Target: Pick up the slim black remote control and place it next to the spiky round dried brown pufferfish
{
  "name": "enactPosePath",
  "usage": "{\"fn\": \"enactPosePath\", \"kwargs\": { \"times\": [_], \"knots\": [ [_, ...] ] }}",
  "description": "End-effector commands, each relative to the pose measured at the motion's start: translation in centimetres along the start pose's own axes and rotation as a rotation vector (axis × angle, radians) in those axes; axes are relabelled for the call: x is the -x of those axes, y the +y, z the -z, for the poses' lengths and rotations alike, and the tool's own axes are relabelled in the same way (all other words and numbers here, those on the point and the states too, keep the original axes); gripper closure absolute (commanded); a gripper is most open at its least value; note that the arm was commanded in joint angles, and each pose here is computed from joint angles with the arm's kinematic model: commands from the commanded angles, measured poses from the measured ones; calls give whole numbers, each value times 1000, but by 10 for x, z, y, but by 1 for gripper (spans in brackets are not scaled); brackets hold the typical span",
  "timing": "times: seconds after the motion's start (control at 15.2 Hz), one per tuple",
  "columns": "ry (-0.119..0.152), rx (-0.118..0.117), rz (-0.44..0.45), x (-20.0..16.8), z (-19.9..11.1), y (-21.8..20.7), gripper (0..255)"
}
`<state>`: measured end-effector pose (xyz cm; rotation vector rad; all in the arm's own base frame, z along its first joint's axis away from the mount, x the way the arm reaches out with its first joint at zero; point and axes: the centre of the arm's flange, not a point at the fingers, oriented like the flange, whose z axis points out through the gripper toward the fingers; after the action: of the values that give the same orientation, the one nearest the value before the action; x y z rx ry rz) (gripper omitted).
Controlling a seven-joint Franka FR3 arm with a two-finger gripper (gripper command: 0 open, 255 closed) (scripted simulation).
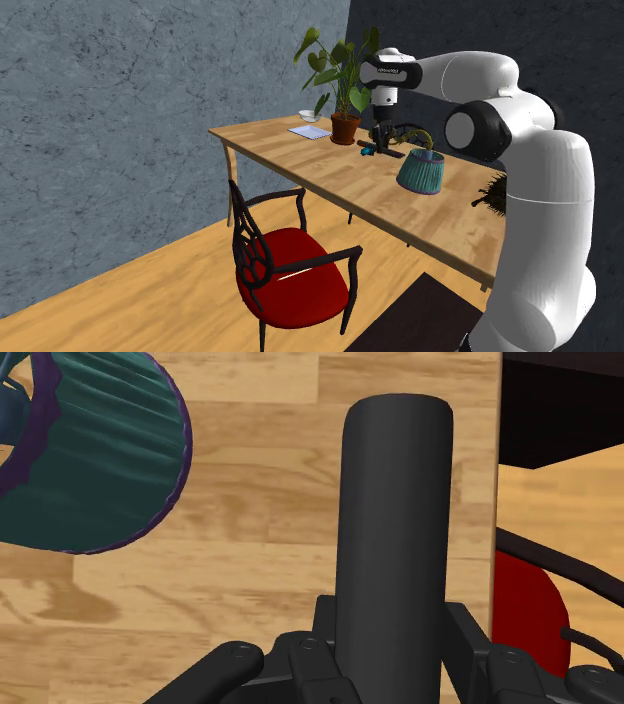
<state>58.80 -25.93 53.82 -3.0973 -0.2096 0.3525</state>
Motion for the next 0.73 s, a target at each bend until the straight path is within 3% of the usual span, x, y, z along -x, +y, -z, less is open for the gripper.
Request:
{"fn": "enactPosePath", "kwargs": {
  "times": [0.0,0.66],
  "knots": [
    [0,0,0,3,11,-2,255],
    [0,0,0,14,62,-4,255]
  ]
}}
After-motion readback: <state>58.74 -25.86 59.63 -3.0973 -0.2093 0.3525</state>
